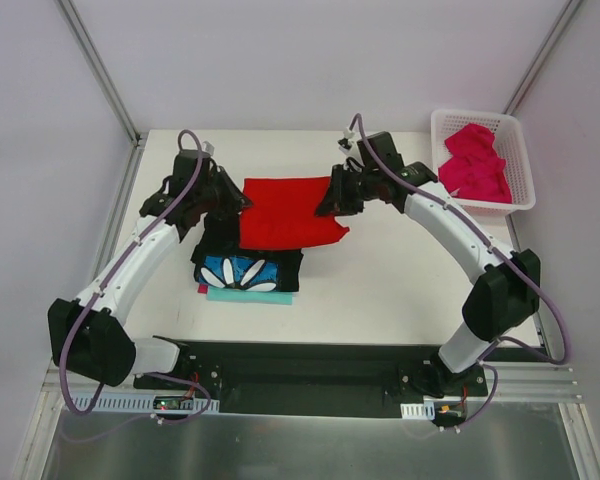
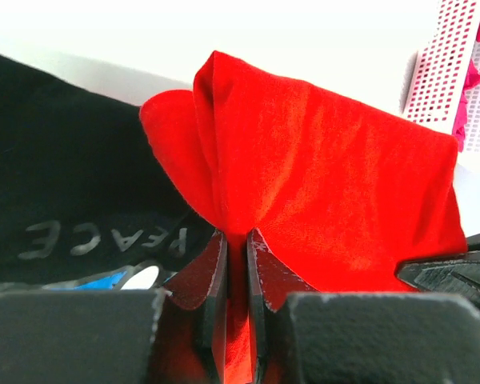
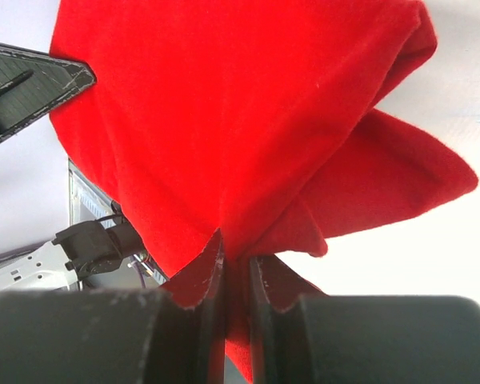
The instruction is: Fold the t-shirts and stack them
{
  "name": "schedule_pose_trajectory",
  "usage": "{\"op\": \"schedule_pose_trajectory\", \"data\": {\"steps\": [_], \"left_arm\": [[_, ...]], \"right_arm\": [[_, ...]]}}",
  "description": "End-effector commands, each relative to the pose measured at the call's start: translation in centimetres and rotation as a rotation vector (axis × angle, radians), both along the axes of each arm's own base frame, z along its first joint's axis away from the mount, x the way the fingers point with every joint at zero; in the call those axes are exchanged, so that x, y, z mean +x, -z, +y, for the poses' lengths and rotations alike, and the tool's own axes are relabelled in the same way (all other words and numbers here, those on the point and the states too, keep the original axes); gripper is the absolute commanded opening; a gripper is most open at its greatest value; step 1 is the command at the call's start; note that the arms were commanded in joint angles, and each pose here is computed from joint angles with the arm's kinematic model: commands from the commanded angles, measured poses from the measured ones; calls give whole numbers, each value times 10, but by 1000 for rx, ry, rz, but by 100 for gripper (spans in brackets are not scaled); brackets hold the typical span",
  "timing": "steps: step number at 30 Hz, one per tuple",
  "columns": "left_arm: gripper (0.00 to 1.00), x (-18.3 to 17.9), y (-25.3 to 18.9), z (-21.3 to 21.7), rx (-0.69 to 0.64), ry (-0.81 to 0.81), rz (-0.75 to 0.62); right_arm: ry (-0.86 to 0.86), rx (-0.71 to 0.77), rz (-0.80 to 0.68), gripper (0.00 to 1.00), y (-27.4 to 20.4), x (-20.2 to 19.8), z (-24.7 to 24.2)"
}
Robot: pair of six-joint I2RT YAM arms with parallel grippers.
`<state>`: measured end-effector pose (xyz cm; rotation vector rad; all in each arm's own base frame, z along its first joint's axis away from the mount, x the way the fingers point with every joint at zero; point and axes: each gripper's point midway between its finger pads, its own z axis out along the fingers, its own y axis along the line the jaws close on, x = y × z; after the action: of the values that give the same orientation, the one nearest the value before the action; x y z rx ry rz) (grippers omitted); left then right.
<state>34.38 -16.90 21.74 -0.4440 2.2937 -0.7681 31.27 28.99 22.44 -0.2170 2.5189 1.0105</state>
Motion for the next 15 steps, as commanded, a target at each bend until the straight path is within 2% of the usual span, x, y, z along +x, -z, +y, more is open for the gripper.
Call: {"op": "schedule_pose_trajectory", "data": {"steps": [1, 15], "left_arm": [[0, -12, -15, 19, 9, -10, -50], [0, -26, -6, 62, 23, -77, -35]], "right_arm": [[-8, 30, -39, 1, -18, -1, 20], [-90, 25, -31, 1, -6, -22, 71]]}}
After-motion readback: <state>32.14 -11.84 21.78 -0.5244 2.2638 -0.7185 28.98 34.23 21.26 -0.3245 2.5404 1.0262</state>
